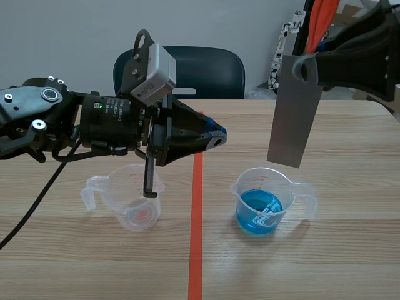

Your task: Do the redox reaction experiment. lower the plate into the blue solution

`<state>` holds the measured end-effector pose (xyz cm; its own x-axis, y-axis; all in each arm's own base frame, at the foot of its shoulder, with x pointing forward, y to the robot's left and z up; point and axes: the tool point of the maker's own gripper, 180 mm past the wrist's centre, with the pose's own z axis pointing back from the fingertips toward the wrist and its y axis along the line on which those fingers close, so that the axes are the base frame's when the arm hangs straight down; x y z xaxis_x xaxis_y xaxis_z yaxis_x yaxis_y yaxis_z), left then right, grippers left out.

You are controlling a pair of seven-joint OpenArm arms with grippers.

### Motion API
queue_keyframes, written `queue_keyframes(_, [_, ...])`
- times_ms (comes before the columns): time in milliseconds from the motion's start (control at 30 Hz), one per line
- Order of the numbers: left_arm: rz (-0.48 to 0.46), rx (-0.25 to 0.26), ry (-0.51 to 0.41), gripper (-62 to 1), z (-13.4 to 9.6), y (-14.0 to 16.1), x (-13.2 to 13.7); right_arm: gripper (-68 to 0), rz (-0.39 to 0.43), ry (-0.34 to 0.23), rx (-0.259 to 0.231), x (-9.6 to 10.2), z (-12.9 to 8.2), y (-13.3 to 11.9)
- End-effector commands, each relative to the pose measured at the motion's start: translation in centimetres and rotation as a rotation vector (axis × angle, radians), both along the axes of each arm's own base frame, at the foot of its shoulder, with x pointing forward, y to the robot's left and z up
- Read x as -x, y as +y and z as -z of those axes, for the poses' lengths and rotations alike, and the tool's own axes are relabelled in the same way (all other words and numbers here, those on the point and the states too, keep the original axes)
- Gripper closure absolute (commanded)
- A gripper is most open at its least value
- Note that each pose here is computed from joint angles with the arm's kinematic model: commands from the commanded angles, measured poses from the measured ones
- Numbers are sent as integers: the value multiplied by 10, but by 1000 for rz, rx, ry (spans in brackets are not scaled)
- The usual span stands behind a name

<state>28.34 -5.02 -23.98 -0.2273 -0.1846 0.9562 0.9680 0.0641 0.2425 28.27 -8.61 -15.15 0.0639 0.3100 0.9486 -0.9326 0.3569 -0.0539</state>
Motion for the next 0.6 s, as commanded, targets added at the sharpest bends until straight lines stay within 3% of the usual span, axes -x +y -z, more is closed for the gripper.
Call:
queue_keyframes(0, [7,32,-7,-27,-10,-3,-1,-6,9,-10,-25,-5,-6,-2])
queue_keyframes(433, [7,32,-7,-27,-10,-3,-1,-6,35,16,-39,-13,4,-2])
queue_keyframes(567, [7,32,-7,-27,-10,-3,-1,-6,38,35,-78,-11,-8,-3])
